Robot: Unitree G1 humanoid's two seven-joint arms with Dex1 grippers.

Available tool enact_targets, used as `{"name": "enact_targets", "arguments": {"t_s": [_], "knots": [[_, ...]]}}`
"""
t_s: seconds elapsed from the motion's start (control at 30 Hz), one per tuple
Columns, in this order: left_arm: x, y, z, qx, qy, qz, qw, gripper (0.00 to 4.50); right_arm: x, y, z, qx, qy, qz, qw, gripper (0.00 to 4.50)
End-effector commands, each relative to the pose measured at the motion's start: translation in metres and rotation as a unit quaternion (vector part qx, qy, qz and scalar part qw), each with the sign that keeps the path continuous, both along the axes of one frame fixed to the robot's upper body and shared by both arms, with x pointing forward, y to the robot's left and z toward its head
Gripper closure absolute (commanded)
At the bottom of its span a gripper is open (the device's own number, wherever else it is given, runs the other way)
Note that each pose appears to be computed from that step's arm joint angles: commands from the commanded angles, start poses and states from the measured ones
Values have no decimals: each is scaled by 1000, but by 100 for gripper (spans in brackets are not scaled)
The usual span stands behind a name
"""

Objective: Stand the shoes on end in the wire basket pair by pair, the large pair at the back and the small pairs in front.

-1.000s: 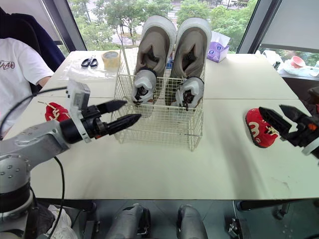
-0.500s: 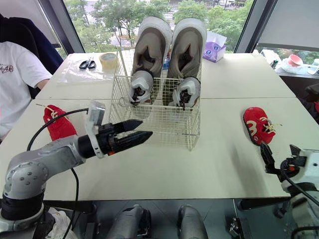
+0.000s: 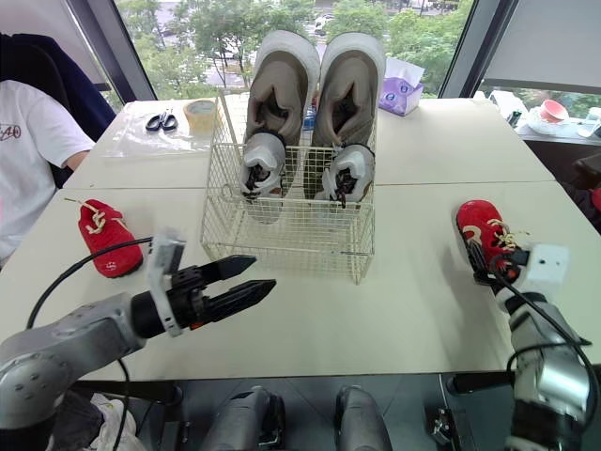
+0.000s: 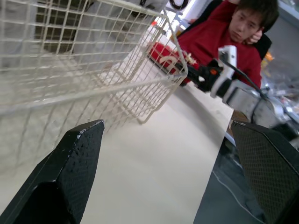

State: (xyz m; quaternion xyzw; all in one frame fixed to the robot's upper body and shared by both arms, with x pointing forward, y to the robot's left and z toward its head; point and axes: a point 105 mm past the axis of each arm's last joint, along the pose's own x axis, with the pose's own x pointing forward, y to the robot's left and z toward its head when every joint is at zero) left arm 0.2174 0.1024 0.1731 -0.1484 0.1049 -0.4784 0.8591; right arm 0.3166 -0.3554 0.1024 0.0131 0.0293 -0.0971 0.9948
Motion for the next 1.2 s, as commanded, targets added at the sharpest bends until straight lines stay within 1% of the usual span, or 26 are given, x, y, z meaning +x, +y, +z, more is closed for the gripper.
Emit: {"name": "enact_targets", "arguments": {"t_s": [0.03, 0.1, 0.17, 0.23, 0.27, 0.3, 0.33, 0.37, 0.4, 0.43, 0.47, 0.5, 0.53, 0.57, 0.6, 0.63, 0.67, 0.7, 0.73, 0.77, 0.83, 0.93, 1.0, 1.03, 1.07, 1.2], "knots": [[-11, 14, 2, 0, -24, -2, 1000, 3, 11, -11, -1, -26, 10, -11, 1000, 25], [-16, 24, -3, 3, -17, 1, 1000, 0, 17, -5, -1, -30, 8, 7, 999, 84], [-14, 35, 0, 7, -15, 10, 1000, 0, 19, 0, -2, -28, 5, 18, 999, 175], [-5, 47, 8, 29, -22, 32, 999, 0, 18, 3, 0, -23, 0, 21, 1000, 269], [5, 59, 8, 69, -33, 69, 995, 0, 18, 4, 3, -21, -5, 20, 1000, 291], [21, 76, 6, 152, -53, 137, 977, 0, 19, 5, 11, -15, -21, 15, 1000, 316], [37, 96, 7, 227, -71, 208, 949, 0, 20, 4, 22, -5, -40, 4, 999, 316], [49, 110, 19, 252, -90, 256, 929, 0, 22, 2, 38, -2, -67, -6, 998, 316], [56, 109, 41, 220, -113, 262, 933, 0, 24, 2, 62, -17, -102, -14, 995, 316], [58, 102, 66, 165, -132, 241, 947, 0, 25, 3, 93, -31, -149, -18, 988, 316], [56, 93, 91, 108, -146, 205, 962, 0, 25, 5, 125, -44, -197, -19, 979, 316], [53, 87, 110, 62, -154, 173, 971, 0, 24, 7, 151, -56, -233, -18, 971, 316], [51, 84, 120, 38, -155, 154, 975, 0, 23, 9, 165, -61, -253, -18, 965, 316], [48, 82, 140, -35, -156, 118, 980, 0, 22, 18, 195, -73, -295, 0, 953, 316], [48, 87, 159, -96, -162, 110, 976, 0, 20, 27, 223, -84, -333, 20, 939, 316], [52, 94, 174, -141, -166, 116, 969, 0, 17, 38, 250, -93, -369, 45, 924, 316], [57, 98, 184, -161, -170, 125, 964, 0, 13, 55, 278, -104, -403, 88, 905, 316], [61, 95, 187, -162, -170, 120, 965, 0, 8, 82, 304, -117, -431, 152, 882, 316], [63, 90, 190, -162, -169, 111, 966, 0, 1, 111, 322, -129, -446, 220, 858, 316], [66, 85, 192, -165, -164, 103, 967, 0, -6, 138, 334, -151, -451, 281, 834, 316], [66, 76, 199, -194, -155, 72, 966, 0, -15, 180, 337, -200, -433, 372, 796, 316], [60, 62, 211, -230, -144, 10, 962, 0, -24, 223, 326, -274, -396, 468, 741, 316], [58, 56, 215, -234, -140, -15, 962, 0, -29, 240, 319, -302, -380, 511, 709, 316], [58, 53, 217, -232, -139, -21, 963, 0, -31, 245, 318, -301, -379, 529, 697, 316], [59, 51, 218, -229, -140, -27, 963, 0, -31, 249, 319, -303, -383, 538, 687, 316], [59, 46, 224, -243, -131, -46, 960, 0, -26, 266, 301, -368, -363, 563, 645, 316]]}}
